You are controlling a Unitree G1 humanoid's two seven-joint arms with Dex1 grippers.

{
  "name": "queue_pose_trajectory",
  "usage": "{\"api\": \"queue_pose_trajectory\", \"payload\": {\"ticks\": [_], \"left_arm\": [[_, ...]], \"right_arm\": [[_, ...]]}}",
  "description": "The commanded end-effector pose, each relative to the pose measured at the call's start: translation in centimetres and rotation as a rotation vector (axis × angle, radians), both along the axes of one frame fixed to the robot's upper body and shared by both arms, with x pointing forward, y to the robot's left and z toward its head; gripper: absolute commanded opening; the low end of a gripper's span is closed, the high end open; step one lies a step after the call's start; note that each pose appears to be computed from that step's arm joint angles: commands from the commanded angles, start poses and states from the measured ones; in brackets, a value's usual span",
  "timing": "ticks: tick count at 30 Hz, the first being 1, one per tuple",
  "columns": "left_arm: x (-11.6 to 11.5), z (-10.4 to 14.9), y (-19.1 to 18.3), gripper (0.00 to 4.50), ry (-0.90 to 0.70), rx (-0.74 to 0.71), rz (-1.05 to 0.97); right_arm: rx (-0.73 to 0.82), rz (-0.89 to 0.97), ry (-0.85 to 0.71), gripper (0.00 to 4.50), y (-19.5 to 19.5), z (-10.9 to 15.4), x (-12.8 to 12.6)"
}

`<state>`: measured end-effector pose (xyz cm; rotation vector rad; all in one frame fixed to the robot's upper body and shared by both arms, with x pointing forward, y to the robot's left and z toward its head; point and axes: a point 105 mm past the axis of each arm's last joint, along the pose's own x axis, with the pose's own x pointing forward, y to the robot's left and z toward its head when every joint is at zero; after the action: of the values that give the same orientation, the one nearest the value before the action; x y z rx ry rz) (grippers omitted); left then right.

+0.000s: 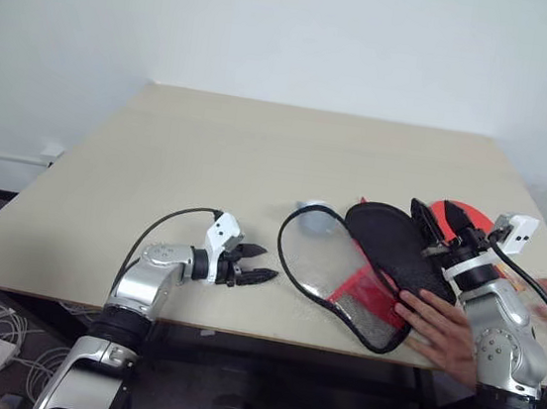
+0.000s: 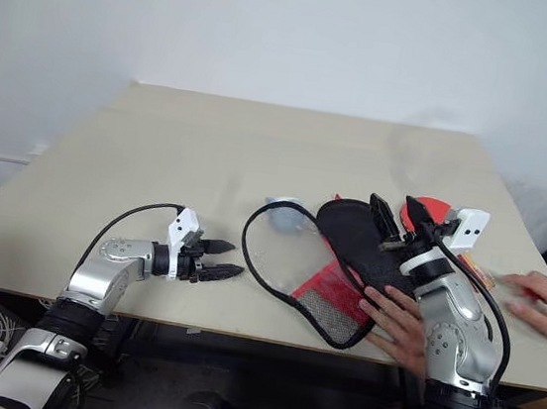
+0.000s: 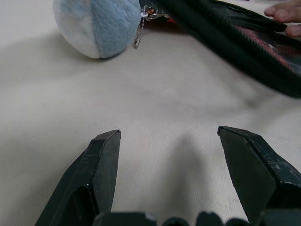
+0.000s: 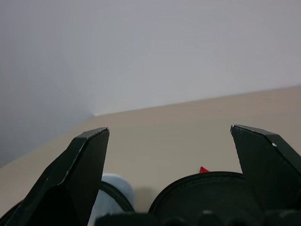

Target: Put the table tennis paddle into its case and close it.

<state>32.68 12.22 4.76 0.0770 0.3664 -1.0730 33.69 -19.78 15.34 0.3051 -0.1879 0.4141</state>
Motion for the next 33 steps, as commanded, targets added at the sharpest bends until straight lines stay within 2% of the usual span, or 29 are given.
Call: {"api": "queue_pose_trajectory", "payload": {"ticks": [1, 10, 17, 22, 24, 26, 33], "left_arm": [[0.6, 1.4, -0.5, 3.51, -0.058, -0.002, -0.025], [0.2, 1.7, -0.2, 3.51, -0.058, -0.016, -0.021], [-1.2, 1.2, -0.4, 3.51, -0.004, 0.03, -0.124], [-1.8, 0.9, -0.6, 3.51, 0.033, 0.034, -0.169], [-2.0, 0.7, -0.9, 3.51, 0.039, 0.035, -0.184], [-1.9, 0.3, -1.1, 3.51, 0.039, 0.051, -0.178], [-2.0, 0.1, -2.0, 3.51, 0.051, 0.037, -0.194]], "right_arm": [[-0.022, -0.011, -0.079, 4.46, -0.5, 2.2, -0.3], [-0.007, -0.02, -0.063, 4.46, -0.8, 2.3, 0.2], [-0.069, -0.126, 0.063, 4.46, -5.6, 1.8, -0.1], [-0.172, -0.227, 0.247, 4.46, -10.3, -0.1, -0.5], [-0.238, -0.241, 0.351, 4.46, -11.9, -1.5, -0.3], [-0.239, -0.248, 0.454, 4.46, -13.2, -2.8, 0.0], [-0.358, -0.307, 0.555, 4.46, -17.6, -5.0, 1.0]]}}
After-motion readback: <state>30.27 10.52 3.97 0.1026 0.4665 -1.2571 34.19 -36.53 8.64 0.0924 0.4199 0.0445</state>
